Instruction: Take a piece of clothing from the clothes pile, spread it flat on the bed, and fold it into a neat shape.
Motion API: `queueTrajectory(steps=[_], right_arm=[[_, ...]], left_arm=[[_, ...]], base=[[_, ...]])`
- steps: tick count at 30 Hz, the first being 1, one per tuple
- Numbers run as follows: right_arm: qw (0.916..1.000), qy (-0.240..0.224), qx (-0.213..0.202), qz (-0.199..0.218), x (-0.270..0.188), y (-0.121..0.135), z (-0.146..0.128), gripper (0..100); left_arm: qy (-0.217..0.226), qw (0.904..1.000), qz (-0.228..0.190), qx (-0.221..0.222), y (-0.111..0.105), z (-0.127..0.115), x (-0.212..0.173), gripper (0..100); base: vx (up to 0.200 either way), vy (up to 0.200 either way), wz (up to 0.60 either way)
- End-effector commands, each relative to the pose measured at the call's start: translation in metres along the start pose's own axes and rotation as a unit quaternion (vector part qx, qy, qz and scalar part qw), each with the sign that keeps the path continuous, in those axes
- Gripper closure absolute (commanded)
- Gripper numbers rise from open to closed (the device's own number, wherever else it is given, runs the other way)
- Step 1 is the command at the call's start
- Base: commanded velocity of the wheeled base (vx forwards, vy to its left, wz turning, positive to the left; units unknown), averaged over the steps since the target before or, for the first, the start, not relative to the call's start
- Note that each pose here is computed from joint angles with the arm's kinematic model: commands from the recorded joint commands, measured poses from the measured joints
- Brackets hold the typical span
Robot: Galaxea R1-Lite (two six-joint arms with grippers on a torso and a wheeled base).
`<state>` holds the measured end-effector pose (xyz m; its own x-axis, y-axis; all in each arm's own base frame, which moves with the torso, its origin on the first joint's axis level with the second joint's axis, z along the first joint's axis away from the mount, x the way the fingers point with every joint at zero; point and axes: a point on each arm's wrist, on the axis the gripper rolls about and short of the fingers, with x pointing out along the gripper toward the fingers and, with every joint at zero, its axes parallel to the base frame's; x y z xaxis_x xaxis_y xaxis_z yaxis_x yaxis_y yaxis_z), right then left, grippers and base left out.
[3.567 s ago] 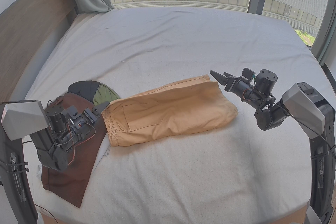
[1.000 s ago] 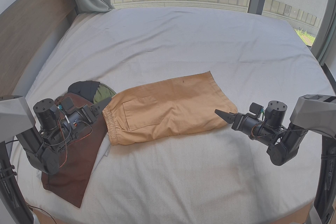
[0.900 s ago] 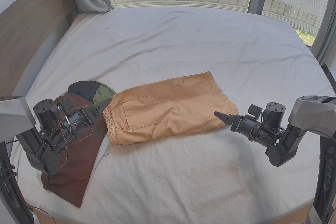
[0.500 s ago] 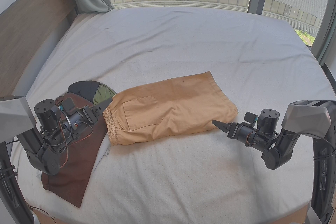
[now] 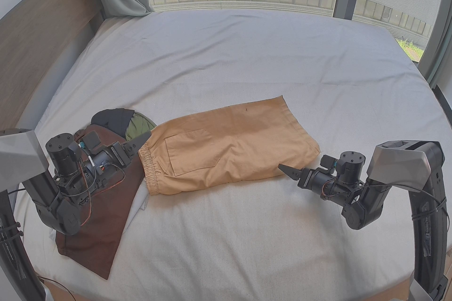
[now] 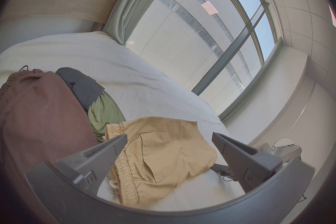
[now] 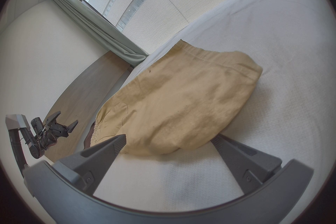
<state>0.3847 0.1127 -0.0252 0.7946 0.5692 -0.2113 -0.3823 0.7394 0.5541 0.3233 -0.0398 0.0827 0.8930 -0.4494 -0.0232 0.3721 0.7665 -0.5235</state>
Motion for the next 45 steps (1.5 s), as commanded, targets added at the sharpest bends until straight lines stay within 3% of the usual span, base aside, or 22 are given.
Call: queueTrajectory(steps=[1,13,17,37,38,45], right_arm=[[0.9999,0.012,0.007,0.003,0.01,0.0,-0.011,0],[0.9982,-0.017,0.054,0.02,0.04,0.017,-0.021,0],[0.9976,-0.042,0.05,0.025,0.048,0.014,-0.021,0],[0.9968,-0.049,0.058,0.024,0.052,0.009,-0.022,0],[0.9968,-0.049,0.058,0.024,0.052,0.009,-0.022,100],[0.9968,-0.049,0.058,0.024,0.052,0.009,-0.022,100]], left_arm=[[0.001,1.0,0.001,-0.001,0.001,0.0,0.0,0],[-0.001,1.0,0.0,-0.002,0.001,0.0,0.0,0],[0.001,1.0,0.0,-0.002,0.0,0.0,0.0,0],[0.009,1.0,0.002,-0.003,0.003,-0.005,0.001,0],[0.01,0.9999,0.002,-0.004,0.004,-0.005,0.001,0],[0.014,0.9999,0.006,-0.006,0.008,-0.008,0.001,0]], base=[[0.0,0.0,0.0],[0.0,0.0,0.0],[0.0,0.0,0.0],[0.0,0.0,0.0],[0.0,0.0,0.0],[0.0,0.0,0.0]])
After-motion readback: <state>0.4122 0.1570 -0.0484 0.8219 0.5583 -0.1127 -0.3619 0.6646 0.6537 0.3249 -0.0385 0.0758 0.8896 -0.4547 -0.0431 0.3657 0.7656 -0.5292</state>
